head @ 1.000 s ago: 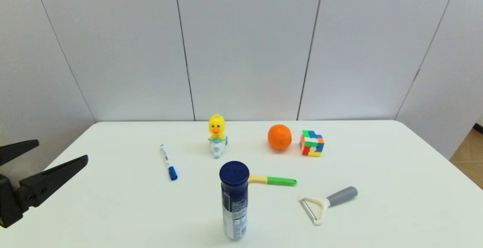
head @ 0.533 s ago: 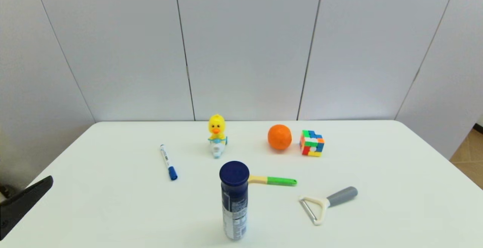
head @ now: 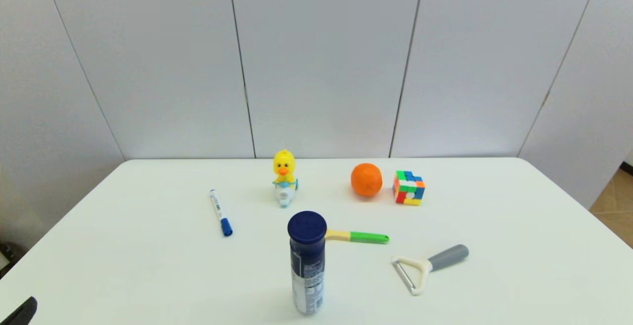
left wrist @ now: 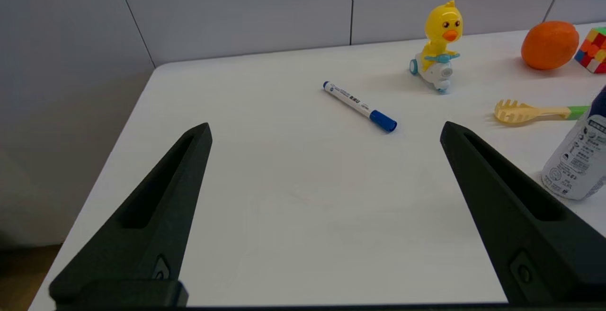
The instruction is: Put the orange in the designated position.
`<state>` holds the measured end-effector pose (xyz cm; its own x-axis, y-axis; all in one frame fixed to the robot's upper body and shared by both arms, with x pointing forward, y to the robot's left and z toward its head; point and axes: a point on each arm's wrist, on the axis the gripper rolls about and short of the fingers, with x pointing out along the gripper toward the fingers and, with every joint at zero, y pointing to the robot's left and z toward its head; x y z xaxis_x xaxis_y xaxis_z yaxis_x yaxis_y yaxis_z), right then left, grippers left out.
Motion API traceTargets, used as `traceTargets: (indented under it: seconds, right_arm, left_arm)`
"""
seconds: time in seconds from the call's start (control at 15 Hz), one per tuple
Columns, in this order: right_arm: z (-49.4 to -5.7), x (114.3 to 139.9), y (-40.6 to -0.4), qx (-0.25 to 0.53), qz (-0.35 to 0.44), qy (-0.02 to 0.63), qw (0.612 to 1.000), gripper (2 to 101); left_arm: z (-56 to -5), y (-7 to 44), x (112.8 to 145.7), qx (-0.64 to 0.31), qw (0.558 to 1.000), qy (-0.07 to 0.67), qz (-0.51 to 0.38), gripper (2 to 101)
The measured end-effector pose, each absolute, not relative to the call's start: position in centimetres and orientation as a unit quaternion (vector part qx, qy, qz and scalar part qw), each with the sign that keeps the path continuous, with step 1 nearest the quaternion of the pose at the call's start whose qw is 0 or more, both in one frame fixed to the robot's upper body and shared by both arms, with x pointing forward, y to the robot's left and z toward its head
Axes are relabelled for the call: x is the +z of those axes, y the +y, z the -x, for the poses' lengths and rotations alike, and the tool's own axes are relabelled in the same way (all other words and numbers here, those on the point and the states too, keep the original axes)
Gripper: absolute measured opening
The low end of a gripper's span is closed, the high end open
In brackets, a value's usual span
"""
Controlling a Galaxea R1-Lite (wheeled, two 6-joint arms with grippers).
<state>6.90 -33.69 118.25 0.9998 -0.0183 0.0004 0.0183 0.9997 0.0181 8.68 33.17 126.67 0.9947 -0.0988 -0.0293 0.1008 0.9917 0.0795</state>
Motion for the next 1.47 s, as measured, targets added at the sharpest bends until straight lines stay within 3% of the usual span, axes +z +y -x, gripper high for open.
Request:
traceTargets:
  seconds: [0.8,1.0,1.47]
  right_arm:
    - [-6.9,118.3,-33.7,-0.009,-0.009,-0.001,1.000,97.3]
    - [-6.9,118.3,-33.7,-0.009,-0.009,-0.001,1.000,97.3]
    - [-6.9,118.3,-33.7,-0.009,-0.009,0.000,1.000,97.3]
  left_arm:
    - [-6.5,33.0,120.2,-0.067,0.996,-0.048,-0.047,97.8]
    - [-6.7,33.0,119.9,-0.063,0.994,-0.073,-0.046,97.8]
    - [-6.8,33.1,119.2,-0.037,0.997,-0.050,-0.046,97.8]
